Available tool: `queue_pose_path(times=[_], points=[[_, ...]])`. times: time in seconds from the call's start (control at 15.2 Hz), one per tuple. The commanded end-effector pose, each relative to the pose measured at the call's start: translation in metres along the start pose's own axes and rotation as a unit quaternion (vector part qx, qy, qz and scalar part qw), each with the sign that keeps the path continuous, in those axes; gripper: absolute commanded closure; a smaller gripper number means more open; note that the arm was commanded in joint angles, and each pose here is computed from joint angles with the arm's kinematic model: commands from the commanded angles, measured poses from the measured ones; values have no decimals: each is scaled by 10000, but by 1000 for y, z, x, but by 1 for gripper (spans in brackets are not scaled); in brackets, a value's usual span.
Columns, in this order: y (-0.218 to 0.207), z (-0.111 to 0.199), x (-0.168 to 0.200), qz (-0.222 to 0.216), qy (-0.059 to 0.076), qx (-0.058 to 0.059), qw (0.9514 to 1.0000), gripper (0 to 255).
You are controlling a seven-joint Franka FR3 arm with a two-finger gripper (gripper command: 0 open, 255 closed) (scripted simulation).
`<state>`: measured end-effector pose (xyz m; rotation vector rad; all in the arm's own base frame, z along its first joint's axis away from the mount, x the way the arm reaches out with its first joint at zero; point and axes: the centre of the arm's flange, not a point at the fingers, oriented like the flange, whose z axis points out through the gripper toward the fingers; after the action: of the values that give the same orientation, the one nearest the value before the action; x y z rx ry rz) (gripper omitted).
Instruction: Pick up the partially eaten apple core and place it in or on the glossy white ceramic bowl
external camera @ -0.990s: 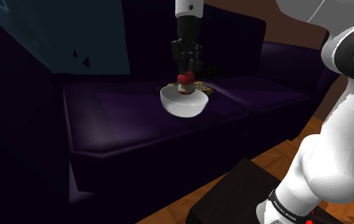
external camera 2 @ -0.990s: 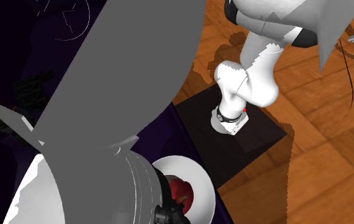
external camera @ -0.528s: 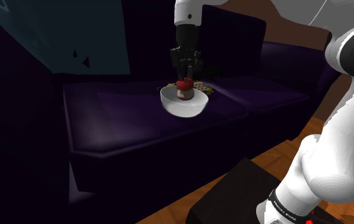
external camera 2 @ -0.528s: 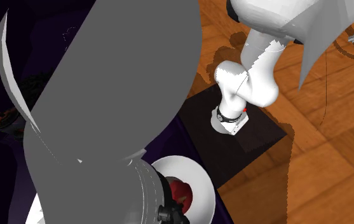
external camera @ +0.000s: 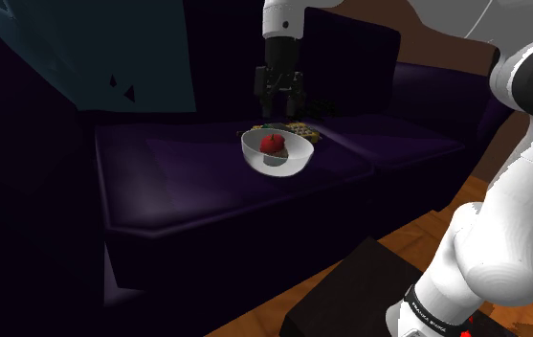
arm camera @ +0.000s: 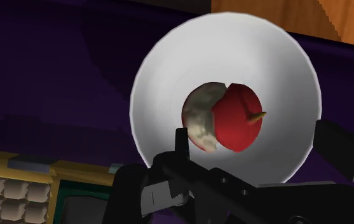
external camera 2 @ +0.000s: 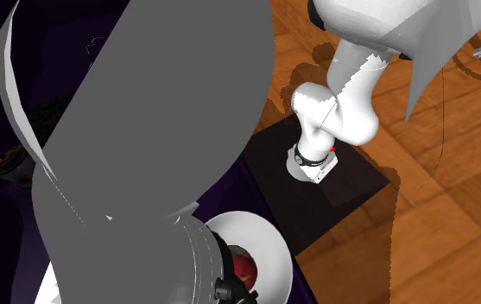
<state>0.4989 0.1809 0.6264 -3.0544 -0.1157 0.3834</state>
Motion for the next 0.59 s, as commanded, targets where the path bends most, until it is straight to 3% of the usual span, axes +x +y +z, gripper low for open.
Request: queue_pose_path(times=[0.0,0.07,0.33,0.53], points=[[0,0,0,0,0,0,10000,0],[0,0,0,0,0,0,10000,0],[0,-50,0,0,0,0,10000,0],[0,-50,0,0,0,0,10000,0]])
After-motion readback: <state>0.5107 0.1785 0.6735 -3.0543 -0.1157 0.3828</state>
